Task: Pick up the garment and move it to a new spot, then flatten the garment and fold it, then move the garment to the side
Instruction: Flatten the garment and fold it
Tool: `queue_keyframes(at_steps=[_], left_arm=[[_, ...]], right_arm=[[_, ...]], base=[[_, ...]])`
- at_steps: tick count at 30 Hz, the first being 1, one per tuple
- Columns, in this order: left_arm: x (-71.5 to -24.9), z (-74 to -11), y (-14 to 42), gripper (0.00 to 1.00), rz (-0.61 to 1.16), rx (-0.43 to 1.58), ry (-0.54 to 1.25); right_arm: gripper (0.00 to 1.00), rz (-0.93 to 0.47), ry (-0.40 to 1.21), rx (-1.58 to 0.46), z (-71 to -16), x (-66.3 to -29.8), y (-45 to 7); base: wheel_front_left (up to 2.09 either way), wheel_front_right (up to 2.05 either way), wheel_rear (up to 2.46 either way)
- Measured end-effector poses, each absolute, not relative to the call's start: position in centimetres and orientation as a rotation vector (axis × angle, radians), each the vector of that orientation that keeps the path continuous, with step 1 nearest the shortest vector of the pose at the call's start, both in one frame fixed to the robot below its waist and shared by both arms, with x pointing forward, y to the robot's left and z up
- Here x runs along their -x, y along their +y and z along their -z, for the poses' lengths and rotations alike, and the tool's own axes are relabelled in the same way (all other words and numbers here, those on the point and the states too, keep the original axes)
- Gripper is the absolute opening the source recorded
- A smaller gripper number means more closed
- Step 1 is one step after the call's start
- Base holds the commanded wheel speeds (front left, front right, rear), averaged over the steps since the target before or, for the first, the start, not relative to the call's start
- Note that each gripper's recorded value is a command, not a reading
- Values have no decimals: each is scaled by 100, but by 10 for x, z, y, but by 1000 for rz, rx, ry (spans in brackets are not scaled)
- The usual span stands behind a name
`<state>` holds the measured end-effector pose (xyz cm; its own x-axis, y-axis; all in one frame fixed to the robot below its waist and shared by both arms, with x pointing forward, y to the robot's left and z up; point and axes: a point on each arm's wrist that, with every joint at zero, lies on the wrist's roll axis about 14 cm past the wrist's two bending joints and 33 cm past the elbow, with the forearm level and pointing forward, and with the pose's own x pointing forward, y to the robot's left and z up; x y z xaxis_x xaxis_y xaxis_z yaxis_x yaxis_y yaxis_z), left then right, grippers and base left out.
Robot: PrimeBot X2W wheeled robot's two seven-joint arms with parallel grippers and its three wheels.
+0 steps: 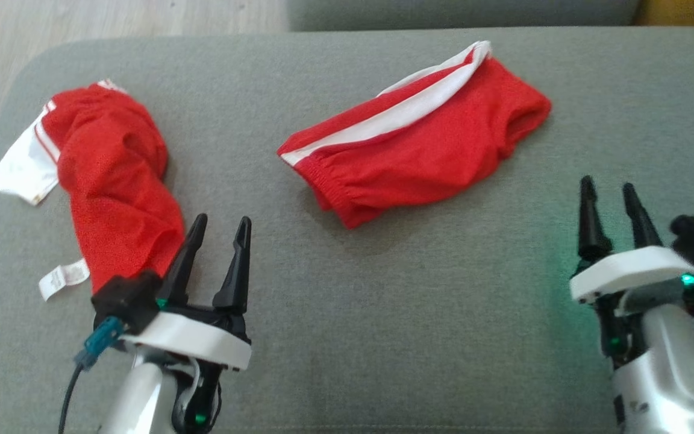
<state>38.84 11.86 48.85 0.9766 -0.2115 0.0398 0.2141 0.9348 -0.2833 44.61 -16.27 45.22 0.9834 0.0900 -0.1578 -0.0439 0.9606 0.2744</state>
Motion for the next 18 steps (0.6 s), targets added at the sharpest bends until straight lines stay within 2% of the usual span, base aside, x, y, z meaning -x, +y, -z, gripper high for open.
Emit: queue_keyframes(at_steps=[18], left_arm=[[-395,-474,150,100,119,299,29]], right_arm=[[100,37,488,-889,-395,-540,-120]], base=[[0,0,0]])
